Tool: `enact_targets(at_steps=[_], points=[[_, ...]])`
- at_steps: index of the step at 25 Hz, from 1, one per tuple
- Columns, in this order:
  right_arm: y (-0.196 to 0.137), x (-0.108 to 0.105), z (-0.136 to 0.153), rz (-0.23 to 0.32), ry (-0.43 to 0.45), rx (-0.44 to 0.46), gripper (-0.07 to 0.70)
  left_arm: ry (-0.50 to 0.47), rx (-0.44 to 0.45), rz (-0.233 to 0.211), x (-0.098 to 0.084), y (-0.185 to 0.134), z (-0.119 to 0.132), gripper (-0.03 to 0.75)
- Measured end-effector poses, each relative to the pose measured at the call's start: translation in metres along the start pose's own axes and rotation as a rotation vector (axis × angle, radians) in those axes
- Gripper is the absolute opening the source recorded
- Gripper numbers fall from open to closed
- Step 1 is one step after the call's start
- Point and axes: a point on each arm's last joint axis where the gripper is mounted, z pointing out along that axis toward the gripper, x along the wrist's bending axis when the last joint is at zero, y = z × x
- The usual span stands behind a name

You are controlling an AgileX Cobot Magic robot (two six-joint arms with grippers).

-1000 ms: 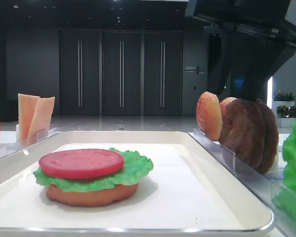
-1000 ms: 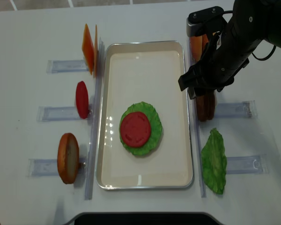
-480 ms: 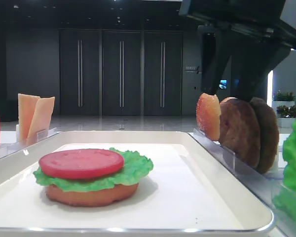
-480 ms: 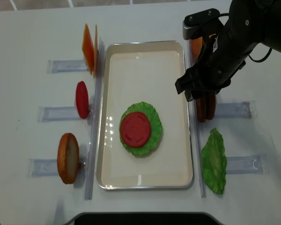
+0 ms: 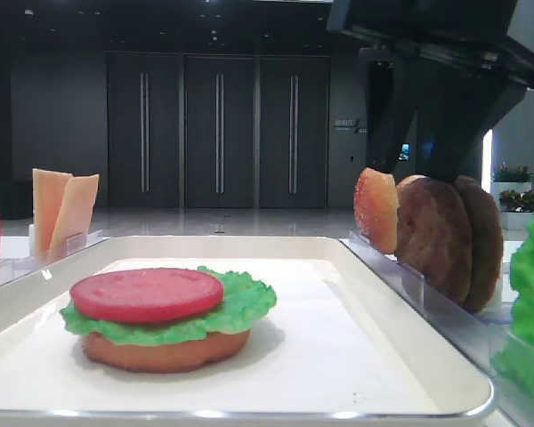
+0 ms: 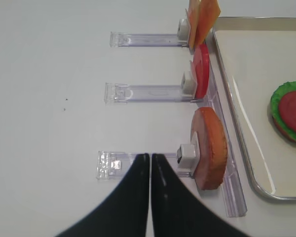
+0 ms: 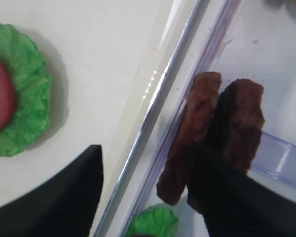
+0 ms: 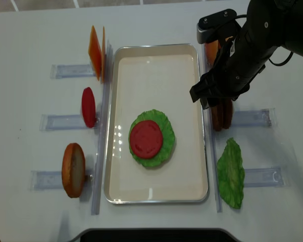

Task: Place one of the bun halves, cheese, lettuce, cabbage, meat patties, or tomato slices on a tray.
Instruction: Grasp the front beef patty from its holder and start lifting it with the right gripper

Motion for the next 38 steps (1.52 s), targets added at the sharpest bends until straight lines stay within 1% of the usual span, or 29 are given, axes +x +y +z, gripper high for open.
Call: enact_targets(at_steps=[8, 14, 22, 30, 34, 38], points=[[-0.003, -0.002, 0.004, -0.015, -0.008, 0.0, 0.414, 0.0, 0.0, 0.0, 0.0, 0.0, 0.0, -0.007], [-0.01, -0.002, 0.012, -0.014, -0.01, 0.02, 0.414, 0.0, 0.0, 0.0, 0.0, 0.0, 0.0, -0.007], [-0.011, -0.003, 0.014, -0.011, -0.011, 0.015, 0.414, 0.0, 0.0, 0.0, 0.0, 0.0, 0.0, -0.007], [-0.007, -0.003, 0.015, 0.015, -0.011, -0.029, 0.414, 0.0, 0.0, 0.0, 0.0, 0.0, 0.0, -0.007], [-0.004, -0.003, 0.015, 0.034, -0.01, -0.065, 0.414, 0.0, 0.0, 0.0, 0.0, 0.0, 0.0, -0.007], [-0.002, -0.004, 0.014, 0.037, -0.023, -0.086, 0.414, 0.0, 0.0, 0.0, 0.0, 0.0, 0.0, -0.007]])
